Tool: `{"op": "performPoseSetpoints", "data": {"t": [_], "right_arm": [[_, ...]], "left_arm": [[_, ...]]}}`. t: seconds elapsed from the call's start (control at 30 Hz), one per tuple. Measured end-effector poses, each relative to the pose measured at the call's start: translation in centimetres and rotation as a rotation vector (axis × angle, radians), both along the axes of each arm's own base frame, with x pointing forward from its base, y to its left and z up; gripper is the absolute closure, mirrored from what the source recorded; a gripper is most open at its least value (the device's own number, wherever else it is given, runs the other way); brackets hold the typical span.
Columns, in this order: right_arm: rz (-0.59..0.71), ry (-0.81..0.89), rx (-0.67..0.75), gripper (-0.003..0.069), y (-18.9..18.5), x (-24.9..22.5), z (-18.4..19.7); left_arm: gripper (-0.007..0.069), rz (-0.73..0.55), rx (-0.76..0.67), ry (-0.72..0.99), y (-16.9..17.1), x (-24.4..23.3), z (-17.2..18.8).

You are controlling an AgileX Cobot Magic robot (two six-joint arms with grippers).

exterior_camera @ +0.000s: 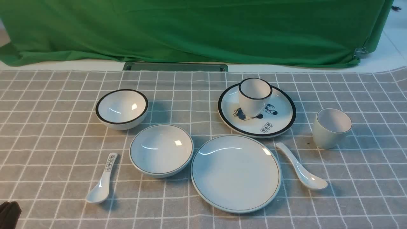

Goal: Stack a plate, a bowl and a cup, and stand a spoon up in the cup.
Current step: Use the left arm to grab a blue rice bowl

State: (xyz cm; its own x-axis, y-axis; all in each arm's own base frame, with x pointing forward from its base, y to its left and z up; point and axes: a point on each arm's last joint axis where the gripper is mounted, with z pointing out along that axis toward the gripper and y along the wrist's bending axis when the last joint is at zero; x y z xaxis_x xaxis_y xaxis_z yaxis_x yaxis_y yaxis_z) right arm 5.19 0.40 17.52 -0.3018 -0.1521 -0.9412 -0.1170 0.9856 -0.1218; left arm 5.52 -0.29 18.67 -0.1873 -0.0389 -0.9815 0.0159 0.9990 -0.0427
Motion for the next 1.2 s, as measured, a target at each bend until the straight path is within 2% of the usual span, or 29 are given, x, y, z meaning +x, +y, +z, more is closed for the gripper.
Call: {"op": "performPoseSetpoints", "data": {"t": [0.93,1.0,1.1,1.13,1.2], "right_arm": [[0.0,0.0,0.0,0.0418,0.0,0.0,0.0],[0.0,0.0,0.0,0.0418,0.0,0.0,0.0],[0.0,0.0,0.0,0.0418,0.0,0.0,0.0],[0.0,0.0,0.0,0.0418,0.0,0.0,0.0],[0.0,0.0,0.0,0.0418,0.0,0.0,0.0]], "left_arm": [[0.0608,0.0,0.001,-0.002,0.0,0.0,0.0],[0.0608,0.008,-0.058,-0.031,0.0,0.0,0.3],[0.0608,0.063,-0.524,-0.212,0.2,0.2,2.0],[0.0608,0.08,-0.614,-0.268,0.5,0.1,2.5],[0.0608,0.1,-0.694,-0.337,0.8,0.0,3.0]]}}
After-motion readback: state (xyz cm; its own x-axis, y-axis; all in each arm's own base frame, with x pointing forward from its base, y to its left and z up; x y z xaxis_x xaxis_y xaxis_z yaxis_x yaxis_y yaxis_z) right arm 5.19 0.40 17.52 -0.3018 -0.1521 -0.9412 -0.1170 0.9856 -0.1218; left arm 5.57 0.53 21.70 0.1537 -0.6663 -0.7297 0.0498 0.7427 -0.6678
